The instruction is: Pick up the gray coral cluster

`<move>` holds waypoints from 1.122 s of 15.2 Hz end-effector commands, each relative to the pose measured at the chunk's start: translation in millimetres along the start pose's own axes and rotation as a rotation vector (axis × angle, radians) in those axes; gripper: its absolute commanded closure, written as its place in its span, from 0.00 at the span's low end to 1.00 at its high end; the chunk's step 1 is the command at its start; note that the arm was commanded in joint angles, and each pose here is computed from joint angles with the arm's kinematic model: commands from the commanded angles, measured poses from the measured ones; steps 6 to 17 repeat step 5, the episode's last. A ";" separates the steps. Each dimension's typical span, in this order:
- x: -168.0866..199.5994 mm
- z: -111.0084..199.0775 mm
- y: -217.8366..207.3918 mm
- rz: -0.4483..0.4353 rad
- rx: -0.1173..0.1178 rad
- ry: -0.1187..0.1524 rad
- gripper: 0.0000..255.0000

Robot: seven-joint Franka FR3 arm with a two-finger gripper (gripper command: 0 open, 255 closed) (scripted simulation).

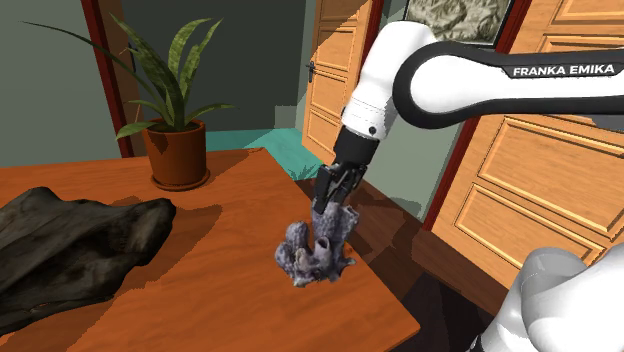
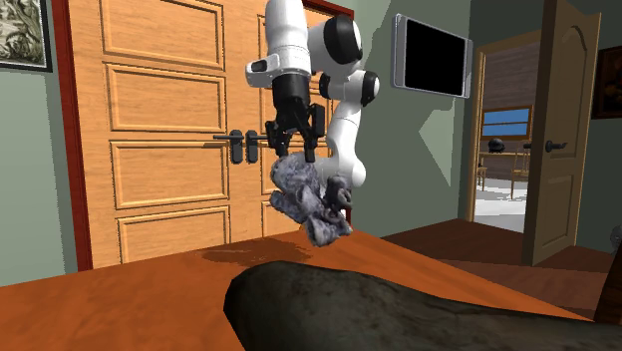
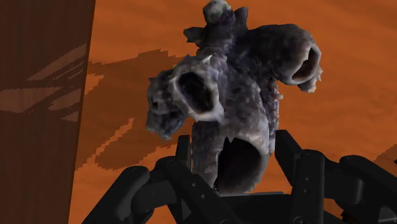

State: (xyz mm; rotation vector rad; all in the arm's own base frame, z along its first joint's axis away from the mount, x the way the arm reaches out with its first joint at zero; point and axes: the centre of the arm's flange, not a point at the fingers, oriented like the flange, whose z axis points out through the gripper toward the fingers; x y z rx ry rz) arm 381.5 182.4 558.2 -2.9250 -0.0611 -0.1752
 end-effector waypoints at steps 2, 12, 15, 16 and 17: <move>1.0 -15.9 -3.5 0.000 0.001 0.002 1.00; 1.7 -21.8 -4.7 0.000 0.001 0.002 1.00; 1.7 -21.8 -4.7 0.000 0.001 0.002 1.00; 1.7 -21.8 -4.7 0.000 0.001 0.002 1.00; 1.7 -21.8 -4.7 0.000 0.001 0.002 1.00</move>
